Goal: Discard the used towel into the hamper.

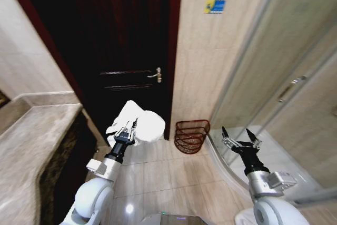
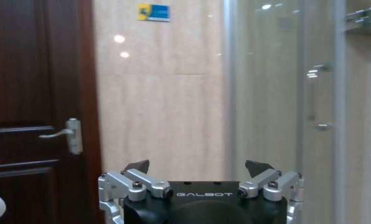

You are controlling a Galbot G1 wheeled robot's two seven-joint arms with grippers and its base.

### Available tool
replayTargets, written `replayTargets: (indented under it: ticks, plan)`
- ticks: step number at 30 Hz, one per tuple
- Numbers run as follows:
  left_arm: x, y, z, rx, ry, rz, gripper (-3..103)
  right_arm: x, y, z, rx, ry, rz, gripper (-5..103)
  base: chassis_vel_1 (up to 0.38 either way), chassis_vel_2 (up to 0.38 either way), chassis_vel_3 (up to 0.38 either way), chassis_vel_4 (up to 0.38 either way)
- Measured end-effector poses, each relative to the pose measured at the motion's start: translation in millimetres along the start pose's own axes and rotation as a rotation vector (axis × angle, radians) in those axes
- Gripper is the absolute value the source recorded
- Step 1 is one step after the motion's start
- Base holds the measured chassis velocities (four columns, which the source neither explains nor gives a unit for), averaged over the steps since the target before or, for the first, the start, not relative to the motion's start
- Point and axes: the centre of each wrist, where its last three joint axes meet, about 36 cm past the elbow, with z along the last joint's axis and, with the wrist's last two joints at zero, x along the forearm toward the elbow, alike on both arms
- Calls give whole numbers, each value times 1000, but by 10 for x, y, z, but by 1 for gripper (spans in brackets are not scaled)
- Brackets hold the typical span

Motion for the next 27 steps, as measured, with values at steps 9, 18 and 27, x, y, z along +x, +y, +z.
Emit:
replayTargets:
  ticks: [9,18,27]
  plan:
    - [-10,28,128,26,-17,-24,12,38,27,7,9,9,22,100,-99,-93,-88,-96]
    - [44,86,421,40,-46,-45,12,36,83,53,64,13,75,100,0,0,0,0]
    - [-21,172,602,75,-37,-137,12,39,96,29,67,34,93,100,0,0,0,0]
